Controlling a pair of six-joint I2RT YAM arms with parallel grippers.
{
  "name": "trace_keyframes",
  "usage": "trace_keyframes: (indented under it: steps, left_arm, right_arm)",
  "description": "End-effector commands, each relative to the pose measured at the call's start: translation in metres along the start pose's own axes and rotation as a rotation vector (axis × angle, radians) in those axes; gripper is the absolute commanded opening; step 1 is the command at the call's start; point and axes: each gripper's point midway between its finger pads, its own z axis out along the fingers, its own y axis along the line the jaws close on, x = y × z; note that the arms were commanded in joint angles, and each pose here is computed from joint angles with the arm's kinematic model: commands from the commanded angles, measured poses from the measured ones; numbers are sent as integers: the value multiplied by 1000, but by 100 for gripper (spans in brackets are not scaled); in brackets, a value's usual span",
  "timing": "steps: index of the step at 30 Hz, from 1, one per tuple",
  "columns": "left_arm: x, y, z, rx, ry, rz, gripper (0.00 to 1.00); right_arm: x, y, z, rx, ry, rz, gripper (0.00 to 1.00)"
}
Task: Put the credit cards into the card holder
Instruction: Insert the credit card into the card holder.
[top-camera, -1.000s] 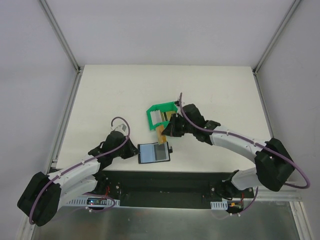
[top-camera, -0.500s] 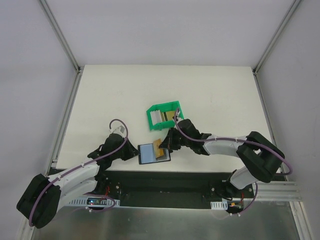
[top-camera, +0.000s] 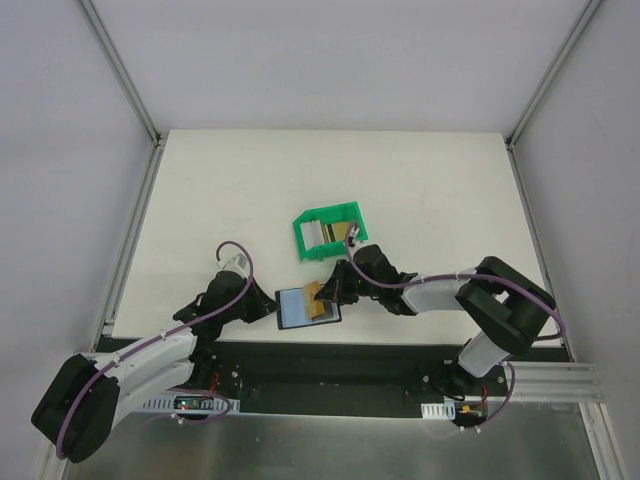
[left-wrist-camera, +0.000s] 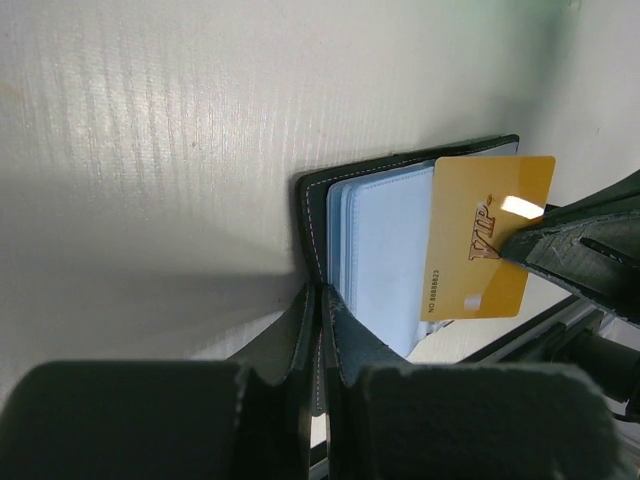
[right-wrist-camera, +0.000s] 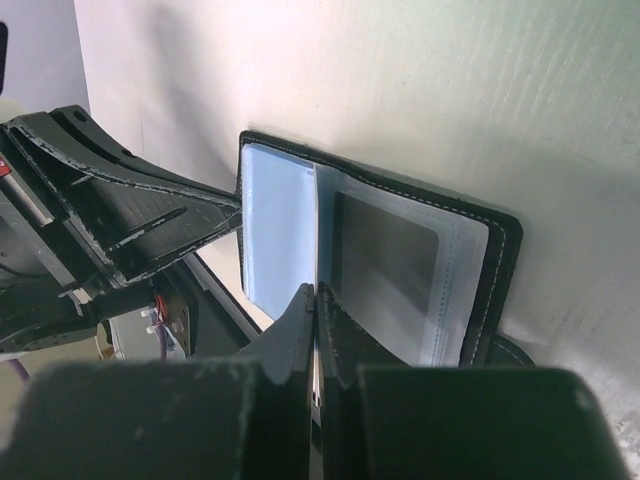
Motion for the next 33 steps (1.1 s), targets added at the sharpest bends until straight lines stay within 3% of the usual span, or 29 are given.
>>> trace_keyframes:
  steps: [1,16,33]
  left_arm:
    - [7,18,0,-58,15,-10,0]
    - [3,12,-1,-50,6,-2,0]
    - [1,10,-1,-52,6,1,0]
  right_arm:
    - [3,9,6,-76,1,17,0]
    - [18,-18,1,2,8,67,0]
    - [14,-4,21,-19,-12,104,0]
